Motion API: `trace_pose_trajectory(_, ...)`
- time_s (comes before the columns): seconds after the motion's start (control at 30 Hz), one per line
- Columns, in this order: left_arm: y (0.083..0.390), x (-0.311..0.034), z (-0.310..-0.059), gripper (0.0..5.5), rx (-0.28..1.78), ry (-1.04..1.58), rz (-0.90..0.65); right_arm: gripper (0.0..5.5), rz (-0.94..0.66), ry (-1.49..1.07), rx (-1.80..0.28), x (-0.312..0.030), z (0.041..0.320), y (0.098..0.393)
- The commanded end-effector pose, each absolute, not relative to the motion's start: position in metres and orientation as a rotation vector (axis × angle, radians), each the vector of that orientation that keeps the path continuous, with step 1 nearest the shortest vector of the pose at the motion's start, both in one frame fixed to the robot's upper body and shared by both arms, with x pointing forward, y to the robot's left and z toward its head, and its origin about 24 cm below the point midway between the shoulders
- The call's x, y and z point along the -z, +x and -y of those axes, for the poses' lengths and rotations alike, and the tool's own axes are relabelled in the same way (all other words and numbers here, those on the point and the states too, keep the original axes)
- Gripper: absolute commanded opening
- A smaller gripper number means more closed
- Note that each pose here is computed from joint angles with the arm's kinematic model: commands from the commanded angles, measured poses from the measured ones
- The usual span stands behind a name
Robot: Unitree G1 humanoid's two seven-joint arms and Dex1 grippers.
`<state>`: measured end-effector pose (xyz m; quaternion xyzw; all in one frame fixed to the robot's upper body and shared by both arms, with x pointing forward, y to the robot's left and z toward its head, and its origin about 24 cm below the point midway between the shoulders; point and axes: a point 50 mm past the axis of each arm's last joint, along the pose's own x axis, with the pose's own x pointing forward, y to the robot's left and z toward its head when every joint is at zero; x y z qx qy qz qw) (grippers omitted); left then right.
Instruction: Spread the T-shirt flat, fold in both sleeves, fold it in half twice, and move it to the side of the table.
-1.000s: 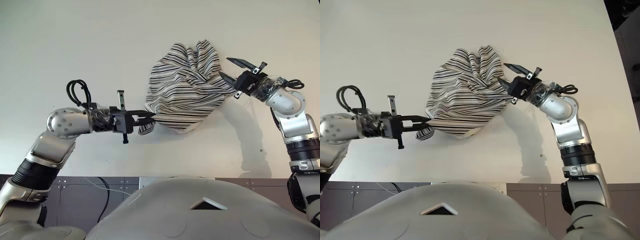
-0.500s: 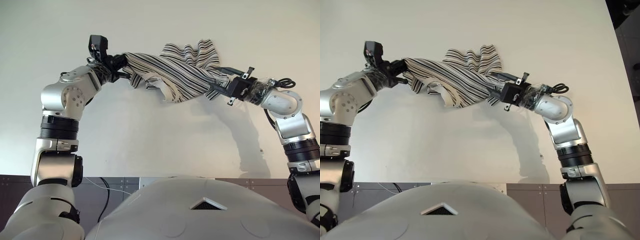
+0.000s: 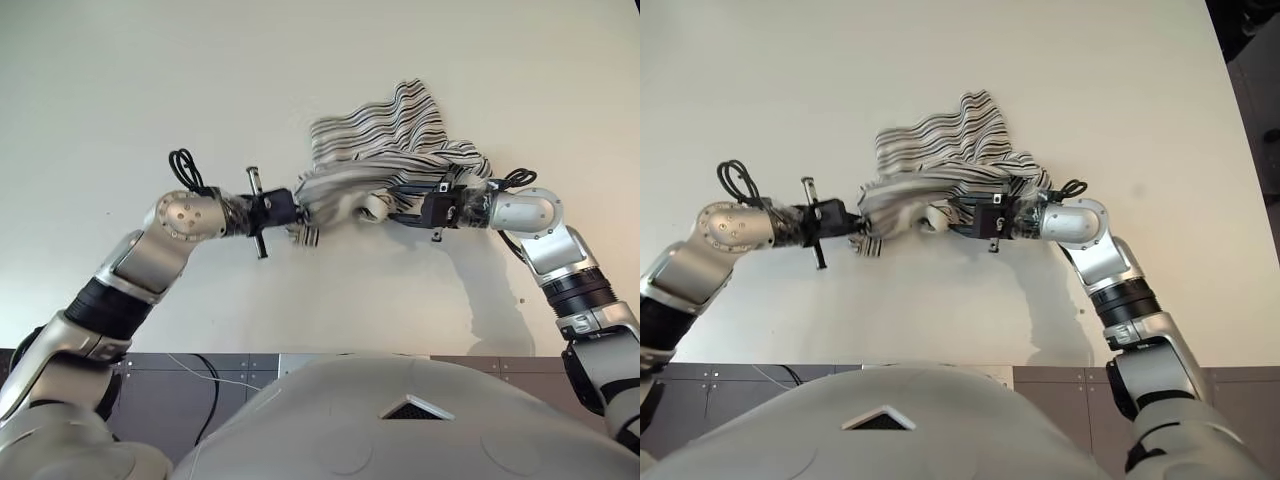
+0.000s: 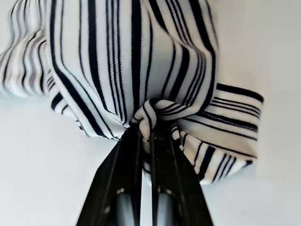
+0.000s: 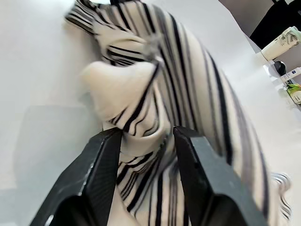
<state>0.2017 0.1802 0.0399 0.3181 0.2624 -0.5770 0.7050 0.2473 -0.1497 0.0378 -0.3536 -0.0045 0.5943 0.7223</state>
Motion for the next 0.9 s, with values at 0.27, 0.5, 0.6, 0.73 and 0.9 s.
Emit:
trace_pose_trajectory(0.27, 0.217, -0.090, -0.134, 0.12, 1.167, -0.130, -0.517, 2.02, -0.187, -0.622, -0.992, -0.039, 0.201, 0.234)
trace_pose_trajectory(0.5, 0.248, -0.159, -0.129, 0.12, 1.129, -0.402, -0.308, 2.02, -0.481, -0.047, -0.952, -0.024, 0.167, 0.169)
trace_pose_trajectory(0.6, 0.246, -0.164, -0.126, 0.12, 1.144, -0.439, -0.336, 2.02, -0.534, 0.083, -0.859, -0.024, 0.143, 0.166)
trace_pose_trajectory(0.73, 0.246, -0.159, -0.124, 0.12, 1.120, -0.469, -0.378, 2.02, -0.574, 0.213, -0.692, -0.026, 0.120, 0.182)
trace_pose_trajectory(0.9, 0.245, -0.158, -0.120, 0.12, 1.114, -0.484, -0.387, 2.02, -0.621, 0.282, -0.649, -0.028, 0.103, 0.188)
